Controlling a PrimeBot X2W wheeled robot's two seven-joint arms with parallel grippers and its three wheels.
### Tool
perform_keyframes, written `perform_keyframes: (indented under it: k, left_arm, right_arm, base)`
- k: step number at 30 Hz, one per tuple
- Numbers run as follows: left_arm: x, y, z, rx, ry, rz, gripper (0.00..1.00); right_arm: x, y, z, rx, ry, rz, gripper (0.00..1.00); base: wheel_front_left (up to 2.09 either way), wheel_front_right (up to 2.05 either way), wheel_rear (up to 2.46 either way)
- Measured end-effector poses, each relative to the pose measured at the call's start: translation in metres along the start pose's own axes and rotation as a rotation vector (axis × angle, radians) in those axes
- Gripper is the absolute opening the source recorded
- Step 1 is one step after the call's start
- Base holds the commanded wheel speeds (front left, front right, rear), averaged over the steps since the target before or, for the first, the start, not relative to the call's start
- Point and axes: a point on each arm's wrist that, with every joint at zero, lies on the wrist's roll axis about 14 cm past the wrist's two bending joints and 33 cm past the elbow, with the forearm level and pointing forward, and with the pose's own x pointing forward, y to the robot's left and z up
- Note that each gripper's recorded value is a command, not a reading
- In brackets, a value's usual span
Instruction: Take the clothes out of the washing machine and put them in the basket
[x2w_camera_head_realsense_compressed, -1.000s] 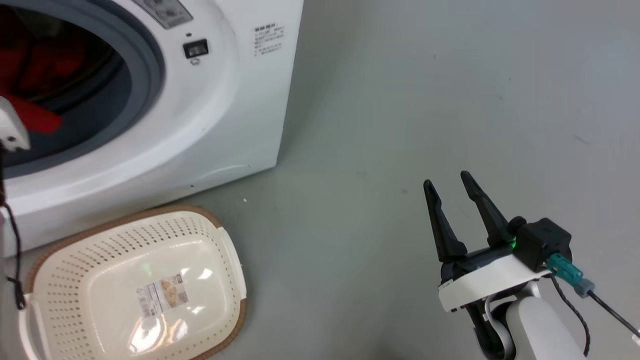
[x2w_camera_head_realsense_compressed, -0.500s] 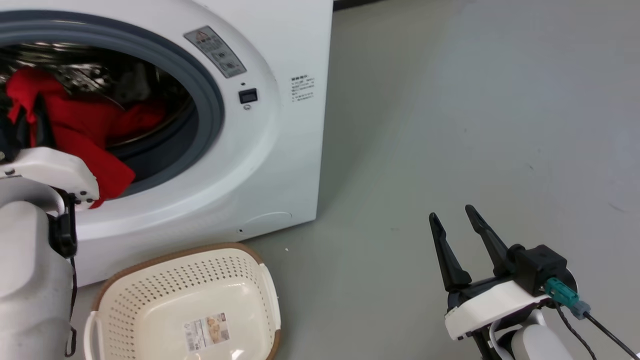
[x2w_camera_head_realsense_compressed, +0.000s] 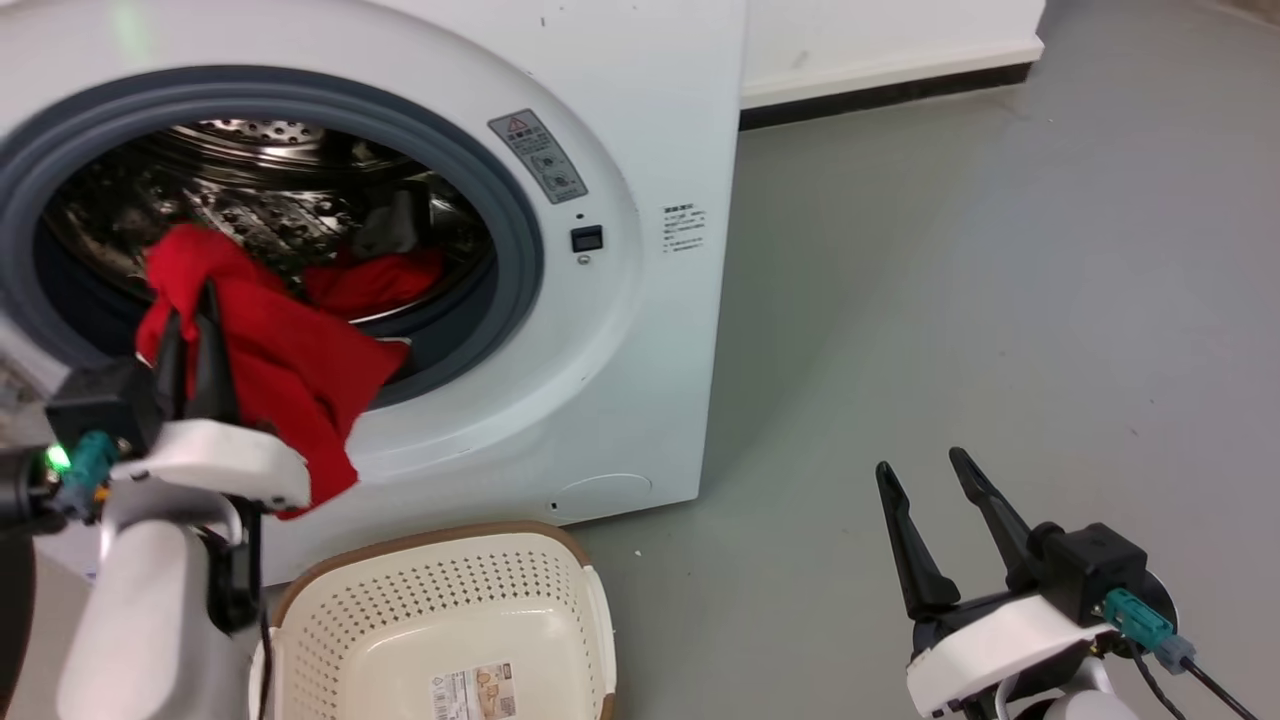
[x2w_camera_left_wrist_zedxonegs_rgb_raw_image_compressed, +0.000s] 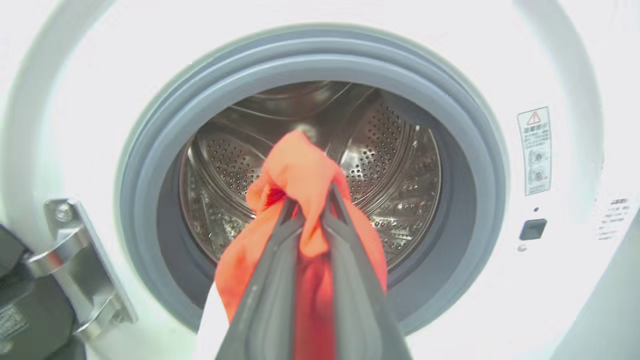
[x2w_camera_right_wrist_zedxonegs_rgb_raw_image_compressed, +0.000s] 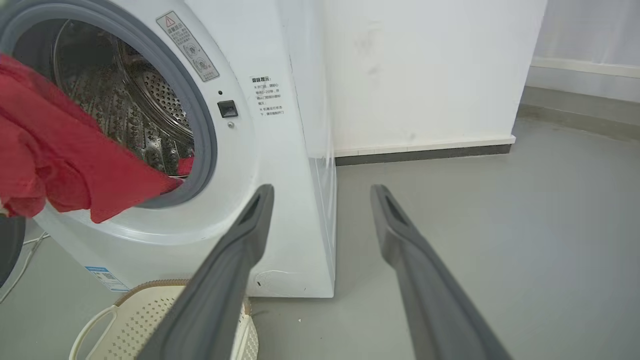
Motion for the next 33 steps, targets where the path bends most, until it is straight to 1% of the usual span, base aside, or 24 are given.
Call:
perform_keyframes:
  k: [4,9,10,14,15,17,18,23,24,25,27,33]
  left_arm:
    - [-0.027,-0.003,-0.003,-0.027,0.005,0.008,0.00]
    - [-0.062,-0.015,-0.023,-0.078,0.061,0.010,0.00]
    - [-0.062,-0.015,-0.023,-0.078,0.061,0.010,0.00]
    - [-0.088,-0.022,-0.053,-0.121,0.154,0.025,0.00]
    - [-0.100,-0.025,-0.068,-0.146,0.205,0.043,0.00]
    - [-0.109,-0.026,-0.084,-0.165,0.255,0.060,0.00]
    - [-0.109,-0.026,-0.084,-0.165,0.255,0.060,0.00]
    - [-0.120,-0.028,-0.126,-0.188,0.377,0.076,0.00]
    - [-0.118,-0.028,-0.142,-0.192,0.415,0.080,0.00]
    - [-0.118,-0.028,-0.142,-0.192,0.415,0.080,0.00]
    - [-0.113,-0.027,-0.156,-0.188,0.443,0.082,0.00]
    - [-0.101,-0.024,-0.208,-0.171,0.546,0.082,0.00]
  right_arm:
    - [0.001,0.007,0.000,-0.006,0.004,0.023,1.00]
    - [0.006,0.015,-0.001,-0.015,0.016,0.050,1.00]
    - [0.006,0.015,-0.001,-0.015,0.016,0.050,1.00]
    - [0.012,0.020,-0.007,-0.016,0.038,0.068,1.00]
    - [0.015,0.022,-0.010,-0.015,0.050,0.076,1.00]
    - [0.020,0.024,-0.014,-0.017,0.060,0.082,1.00]
    - [0.020,0.024,-0.014,-0.017,0.060,0.082,1.00]
    - [0.038,0.027,-0.024,-0.020,0.084,0.099,1.00]
    - [0.048,0.026,-0.029,-0.022,0.094,0.101,1.00]
    - [0.048,0.026,-0.029,-0.022,0.094,0.101,1.00]
    - [0.056,0.025,-0.036,-0.022,0.107,0.102,1.00]
    - [0.075,0.019,-0.065,-0.014,0.161,0.094,1.00]
  base:
    - [0.00,0.00,0.00]
    - [0.00,0.00,0.00]
    - [0.00,0.00,0.00]
    - [0.00,0.00,0.00]
    - [0.00,0.00,0.00]
    - [0.00,0.00,0.00]
    - [0.00,0.00,0.00]
    - [0.00,0.00,0.00]
    - [0.00,0.00,0.00]
    - [0.00,0.00,0.00]
    - [0.00,0.00,0.00]
    - [0.00,0.00,0.00]
